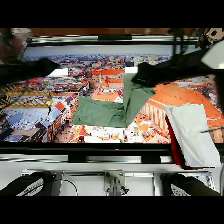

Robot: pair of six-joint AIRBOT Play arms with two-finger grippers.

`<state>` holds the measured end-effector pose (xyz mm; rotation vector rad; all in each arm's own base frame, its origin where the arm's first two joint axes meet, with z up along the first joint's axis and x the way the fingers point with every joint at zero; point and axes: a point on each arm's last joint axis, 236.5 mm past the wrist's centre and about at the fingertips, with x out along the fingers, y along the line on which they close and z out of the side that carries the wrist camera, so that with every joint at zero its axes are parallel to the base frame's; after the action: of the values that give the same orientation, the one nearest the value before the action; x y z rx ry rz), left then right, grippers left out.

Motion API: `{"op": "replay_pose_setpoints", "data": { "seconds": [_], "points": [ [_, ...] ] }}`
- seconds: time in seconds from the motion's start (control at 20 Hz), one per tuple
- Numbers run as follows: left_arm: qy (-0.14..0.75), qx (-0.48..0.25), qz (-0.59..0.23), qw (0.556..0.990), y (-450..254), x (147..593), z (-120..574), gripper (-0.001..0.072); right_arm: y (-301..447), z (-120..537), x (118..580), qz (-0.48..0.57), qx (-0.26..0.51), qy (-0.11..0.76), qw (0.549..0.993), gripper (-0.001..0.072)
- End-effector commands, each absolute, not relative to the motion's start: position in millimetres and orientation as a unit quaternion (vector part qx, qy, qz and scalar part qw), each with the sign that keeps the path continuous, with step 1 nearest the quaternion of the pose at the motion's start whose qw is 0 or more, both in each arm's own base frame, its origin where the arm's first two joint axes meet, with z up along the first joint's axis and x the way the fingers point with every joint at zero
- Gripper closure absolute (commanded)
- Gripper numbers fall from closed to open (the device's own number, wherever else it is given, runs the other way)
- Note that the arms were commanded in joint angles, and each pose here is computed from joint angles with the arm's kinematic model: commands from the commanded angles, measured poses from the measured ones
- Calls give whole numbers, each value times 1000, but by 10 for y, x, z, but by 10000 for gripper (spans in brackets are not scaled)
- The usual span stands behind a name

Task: Fold the shirts.

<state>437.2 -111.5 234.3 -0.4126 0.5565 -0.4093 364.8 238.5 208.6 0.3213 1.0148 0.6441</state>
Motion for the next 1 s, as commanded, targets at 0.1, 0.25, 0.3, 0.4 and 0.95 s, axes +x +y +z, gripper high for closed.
{"op": "replay_pose_setpoints", "data": {
  "seconds": [0.1, 0.25, 0.3, 0.4, 0.95],
  "points": [
    [165, -166, -85, 969, -153, 3632, 3235, 678, 3579, 1152, 3916, 342, 173, 509, 770, 639],
    [179, -151, -95, 967, -246, 3311, 3268, 678, 4113, 629, 3917, 349, 215, 535, 739, 639],
    [190, -148, -101, 965, -288, 3242, 3238, 678, 4276, 544, 3925, 350, 246, 537, 727, 639],
    [215, -144, -110, 960, -354, 3141, 3146, 678, 4531, 519, 3958, 354, 304, 530, 708, 639],
    [238, -151, -114, 953, -376, 3147, 2981, 678, 4496, 563, 4064, 351, 343, 530, 691, 26]
  ]
}}
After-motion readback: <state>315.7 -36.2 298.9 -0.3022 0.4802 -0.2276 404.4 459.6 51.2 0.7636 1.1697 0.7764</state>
